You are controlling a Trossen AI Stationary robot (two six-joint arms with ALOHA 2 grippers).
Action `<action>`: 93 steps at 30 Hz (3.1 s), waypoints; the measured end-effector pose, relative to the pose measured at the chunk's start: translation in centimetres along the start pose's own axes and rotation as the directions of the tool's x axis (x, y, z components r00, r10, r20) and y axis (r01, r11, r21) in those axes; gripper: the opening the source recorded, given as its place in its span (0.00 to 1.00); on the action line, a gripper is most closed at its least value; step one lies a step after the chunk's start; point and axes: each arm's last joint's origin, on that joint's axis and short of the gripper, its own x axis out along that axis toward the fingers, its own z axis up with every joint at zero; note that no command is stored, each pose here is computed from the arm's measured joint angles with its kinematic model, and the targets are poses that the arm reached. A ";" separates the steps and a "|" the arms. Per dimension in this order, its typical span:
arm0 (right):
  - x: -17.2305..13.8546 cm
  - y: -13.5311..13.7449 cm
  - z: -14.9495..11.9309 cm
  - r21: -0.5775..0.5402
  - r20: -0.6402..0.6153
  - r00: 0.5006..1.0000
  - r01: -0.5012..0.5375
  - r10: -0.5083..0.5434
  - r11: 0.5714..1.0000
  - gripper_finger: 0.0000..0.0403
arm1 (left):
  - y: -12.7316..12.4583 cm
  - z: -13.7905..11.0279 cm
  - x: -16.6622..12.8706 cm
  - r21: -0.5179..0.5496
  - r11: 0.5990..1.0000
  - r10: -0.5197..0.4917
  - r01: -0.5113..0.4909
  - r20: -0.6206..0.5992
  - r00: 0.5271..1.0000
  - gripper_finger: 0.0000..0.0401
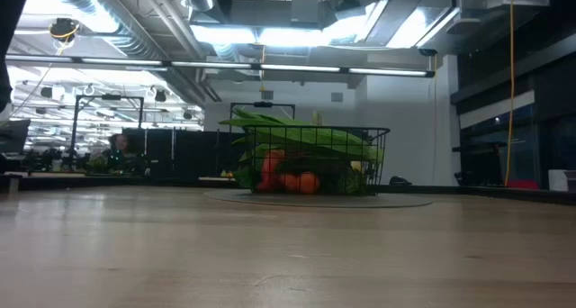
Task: Build produce basket
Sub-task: Return to Home Position
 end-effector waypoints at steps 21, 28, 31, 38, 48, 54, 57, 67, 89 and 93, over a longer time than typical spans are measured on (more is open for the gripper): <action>13.3 -5.3 9.9 -0.390 -0.006 0.931 0.333 -0.364 0.858 0.55 | 4.1 -2.4 0.6 -0.195 0.939 -0.275 0.282 0.062 0.959 0.53; 13.3 -8.5 11.2 -0.401 0.027 0.856 0.482 -0.516 0.779 0.55 | 5.3 -4.0 -0.7 -0.201 0.908 -0.350 0.368 0.122 0.929 0.53; 13.0 -9.0 11.1 -0.374 0.056 0.853 0.500 -0.520 0.781 0.55 | 6.3 -5.6 -2.5 -0.218 0.885 -0.373 0.410 0.193 0.908 0.53; 13.3 -9.4 9.4 -0.395 0.107 0.830 0.541 -0.547 0.743 0.55 | 7.4 -9.5 -7.8 -0.239 0.821 -0.405 0.519 0.398 0.823 0.53; 13.4 -9.4 8.6 -0.453 0.056 0.833 0.513 -0.551 0.729 0.55 | 7.7 -16.0 -13.9 -0.248 0.793 -0.341 0.557 0.577 0.742 0.53; 12.9 -9.0 8.9 -0.415 0.079 0.841 0.516 -0.536 0.749 0.55 | 6.9 -19.0 -14.6 -0.255 0.777 -0.258 0.575 0.705 0.661 0.53; 12.7 -8.9 9.3 -0.403 0.078 0.847 0.510 -0.527 0.760 0.55 | 5.4 -19.6 -12.9 -0.214 0.767 -0.274 0.605 0.744 0.609 0.53; 12.3 -8.6 9.8 -0.403 0.055 0.859 0.486 -0.510 0.775 0.55 | -2.2 -23.3 -4.1 -0.240 0.661 -0.151 0.711 0.886 0.439 0.53; 12.3 -8.6 9.7 -0.389 0.012 0.863 0.470 -0.506 0.792 0.55 | -12.0 -25.8 6.8 -0.069 0.634 -0.044 0.770 0.991 0.125 0.53; 12.3 -8.6 9.6 -0.388 -0.002 0.864 0.464 -0.504 0.796 0.55 | -12.8 -25.8 7.4 -0.095 0.669 -0.045 0.737 0.985 0.167 0.53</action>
